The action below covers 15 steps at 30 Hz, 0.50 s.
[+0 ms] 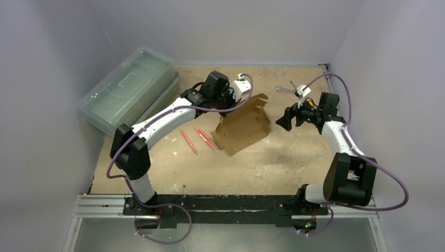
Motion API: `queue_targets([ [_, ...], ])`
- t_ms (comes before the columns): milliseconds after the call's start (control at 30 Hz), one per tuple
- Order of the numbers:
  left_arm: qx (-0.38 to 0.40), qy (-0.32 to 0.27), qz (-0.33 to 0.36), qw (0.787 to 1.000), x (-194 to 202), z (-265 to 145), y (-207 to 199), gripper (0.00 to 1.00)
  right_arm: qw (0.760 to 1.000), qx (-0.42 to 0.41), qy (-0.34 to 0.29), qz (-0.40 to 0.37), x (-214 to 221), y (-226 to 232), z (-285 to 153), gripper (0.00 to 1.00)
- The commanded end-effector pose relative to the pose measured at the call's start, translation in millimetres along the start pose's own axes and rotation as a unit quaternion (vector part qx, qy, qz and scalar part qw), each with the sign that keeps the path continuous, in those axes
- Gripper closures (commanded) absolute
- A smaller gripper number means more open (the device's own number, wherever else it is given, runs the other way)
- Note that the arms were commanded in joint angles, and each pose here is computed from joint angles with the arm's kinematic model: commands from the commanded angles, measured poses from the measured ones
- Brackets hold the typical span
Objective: Fold the paper box
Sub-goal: Fold the paper box at the center of the board.
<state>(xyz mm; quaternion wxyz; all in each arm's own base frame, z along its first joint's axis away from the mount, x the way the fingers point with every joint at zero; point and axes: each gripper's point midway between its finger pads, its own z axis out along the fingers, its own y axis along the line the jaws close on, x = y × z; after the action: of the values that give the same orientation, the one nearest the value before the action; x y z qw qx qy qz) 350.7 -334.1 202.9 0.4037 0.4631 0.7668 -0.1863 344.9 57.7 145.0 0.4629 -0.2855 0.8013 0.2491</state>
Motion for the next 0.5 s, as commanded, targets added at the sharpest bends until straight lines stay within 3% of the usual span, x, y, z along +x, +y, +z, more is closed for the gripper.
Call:
queue_targets([
  [0,0.000,-0.015,0.004,1.000,-20,-2,4,1.00,0.999,0.029,-0.022,-0.013,-13,-19,0,0.06],
  [267,0.041,0.018,-0.025,0.999,2,22,-10,1.00,1.000,0.018,-0.005,0.007,0,-19,3,0.06],
  [467,0.002,0.017,-0.038,0.999,5,20,4,1.00,0.999,-0.002,0.025,0.024,10,-19,7,0.09],
])
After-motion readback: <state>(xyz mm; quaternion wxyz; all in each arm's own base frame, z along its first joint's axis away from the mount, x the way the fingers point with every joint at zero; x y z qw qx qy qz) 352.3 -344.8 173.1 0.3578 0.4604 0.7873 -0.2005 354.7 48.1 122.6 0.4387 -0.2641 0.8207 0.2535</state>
